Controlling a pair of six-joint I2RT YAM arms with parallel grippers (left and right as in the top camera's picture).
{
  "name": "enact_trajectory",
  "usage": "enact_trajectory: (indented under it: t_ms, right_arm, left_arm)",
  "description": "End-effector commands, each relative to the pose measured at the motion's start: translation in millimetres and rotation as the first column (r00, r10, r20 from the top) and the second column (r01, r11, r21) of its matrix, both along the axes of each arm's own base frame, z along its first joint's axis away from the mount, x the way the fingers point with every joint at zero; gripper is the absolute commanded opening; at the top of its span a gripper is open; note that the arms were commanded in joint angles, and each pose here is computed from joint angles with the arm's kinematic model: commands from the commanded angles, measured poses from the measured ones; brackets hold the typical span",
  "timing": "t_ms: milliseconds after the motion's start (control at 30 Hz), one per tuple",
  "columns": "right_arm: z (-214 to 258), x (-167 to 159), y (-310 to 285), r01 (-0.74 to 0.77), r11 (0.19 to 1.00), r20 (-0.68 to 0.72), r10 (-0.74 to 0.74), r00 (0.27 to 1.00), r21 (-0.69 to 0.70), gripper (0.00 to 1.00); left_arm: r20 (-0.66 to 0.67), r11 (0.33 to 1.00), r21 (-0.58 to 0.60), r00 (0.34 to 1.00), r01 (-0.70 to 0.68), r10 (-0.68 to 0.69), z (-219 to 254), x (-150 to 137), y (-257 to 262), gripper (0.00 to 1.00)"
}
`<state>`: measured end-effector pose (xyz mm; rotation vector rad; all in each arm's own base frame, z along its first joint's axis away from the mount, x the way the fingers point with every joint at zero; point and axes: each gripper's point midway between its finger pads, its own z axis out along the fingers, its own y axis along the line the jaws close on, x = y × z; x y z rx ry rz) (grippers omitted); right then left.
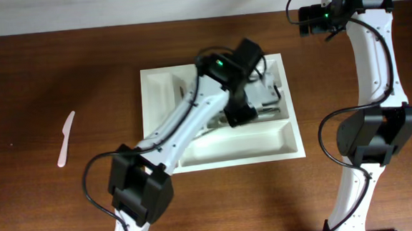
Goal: Pack container
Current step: 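Carry the tongs into the tray's bottom compartment and release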
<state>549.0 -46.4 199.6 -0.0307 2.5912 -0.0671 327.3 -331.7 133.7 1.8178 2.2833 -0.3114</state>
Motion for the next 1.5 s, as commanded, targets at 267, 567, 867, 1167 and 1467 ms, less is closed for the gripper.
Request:
enact_trajectory:
  t_ms: [267, 567, 867, 1167, 1467]
  right_arm:
    - [18, 1, 2, 0.003, 1.0, 0.04, -0.003, 0.999, -0.007, 0.99]
    - [18, 1, 2, 0.003, 1.0, 0.04, -0.002, 0.999, -0.007, 0.99]
    - [18, 1, 2, 0.003, 1.0, 0.04, -0.002, 0.999, -0.007, 0.99]
    - [18, 1, 2, 0.003, 1.0, 0.04, -0.002, 0.999, -0.007, 0.99]
    - [18, 1, 2, 0.003, 1.0, 0.04, -0.002, 0.999, -0.007, 0.99]
  left_arm:
    - [-0.099, 0.994, 0.057, 0.991, 0.091, -0.085, -49, -45, -2, 0.02]
    - [-0.091, 0.995, 0.051, 0.992, 0.089, -0.084, -49, -43, -4, 0.3]
    - [-0.019, 0.999, 0.031, 0.999, -0.03, 0.03, -10, -14, 1, 0.36]
    - [0.241, 0.775, -0.048, 0.745, -0.63, 0.622, 99, 107, 136, 0.67]
    - [0.215, 0.389, -0.01, 0.378, -0.921, 0.901, 106, 132, 342, 0.7]
